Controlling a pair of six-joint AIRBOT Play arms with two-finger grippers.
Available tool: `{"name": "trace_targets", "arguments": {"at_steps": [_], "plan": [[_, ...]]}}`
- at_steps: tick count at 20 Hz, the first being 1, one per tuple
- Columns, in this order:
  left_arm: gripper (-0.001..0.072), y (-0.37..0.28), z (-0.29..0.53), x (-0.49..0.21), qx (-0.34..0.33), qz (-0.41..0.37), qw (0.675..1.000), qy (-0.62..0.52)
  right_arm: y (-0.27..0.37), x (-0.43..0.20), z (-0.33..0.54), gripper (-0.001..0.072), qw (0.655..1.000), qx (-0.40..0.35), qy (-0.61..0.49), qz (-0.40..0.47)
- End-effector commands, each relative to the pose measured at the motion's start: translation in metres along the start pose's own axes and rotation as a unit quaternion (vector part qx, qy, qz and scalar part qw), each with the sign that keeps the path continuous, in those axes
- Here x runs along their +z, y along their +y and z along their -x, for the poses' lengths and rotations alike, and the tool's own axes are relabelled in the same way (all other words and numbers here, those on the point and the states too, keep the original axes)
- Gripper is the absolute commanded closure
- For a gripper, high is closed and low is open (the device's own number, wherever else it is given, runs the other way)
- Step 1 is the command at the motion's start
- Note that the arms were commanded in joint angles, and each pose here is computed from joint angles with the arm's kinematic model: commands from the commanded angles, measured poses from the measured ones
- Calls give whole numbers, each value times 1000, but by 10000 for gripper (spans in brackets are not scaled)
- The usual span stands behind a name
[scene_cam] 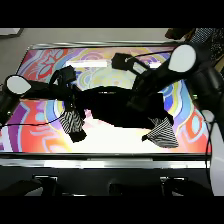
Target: Fold the clothes and pants, and hang the long-sleeved shirts on hangers.
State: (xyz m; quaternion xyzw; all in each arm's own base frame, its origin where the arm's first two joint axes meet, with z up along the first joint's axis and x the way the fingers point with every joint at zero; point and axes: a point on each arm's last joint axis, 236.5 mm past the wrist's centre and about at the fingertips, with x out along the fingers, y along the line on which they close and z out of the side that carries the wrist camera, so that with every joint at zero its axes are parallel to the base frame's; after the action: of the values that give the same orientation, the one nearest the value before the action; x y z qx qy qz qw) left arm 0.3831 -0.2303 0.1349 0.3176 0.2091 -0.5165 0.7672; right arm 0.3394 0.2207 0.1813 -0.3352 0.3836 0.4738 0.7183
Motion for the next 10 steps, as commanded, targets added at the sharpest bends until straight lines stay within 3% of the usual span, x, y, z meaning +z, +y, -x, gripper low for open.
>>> {"name": "trace_targets", "arguments": {"at_steps": [1, 6, 10], "plan": [[683, 1, 14, 12, 16, 19, 1000, -11, -35, -19, 57, 151, 992, -118, -5, -42], [683, -26, 35, 21, -16, 22, 1000, -11, -69, -88, 136, 149, 973, -179, -41, -143], [683, -39, 51, 31, -26, 10, 999, -18, -89, -117, 139, 148, 975, -177, -42, -131]]}}
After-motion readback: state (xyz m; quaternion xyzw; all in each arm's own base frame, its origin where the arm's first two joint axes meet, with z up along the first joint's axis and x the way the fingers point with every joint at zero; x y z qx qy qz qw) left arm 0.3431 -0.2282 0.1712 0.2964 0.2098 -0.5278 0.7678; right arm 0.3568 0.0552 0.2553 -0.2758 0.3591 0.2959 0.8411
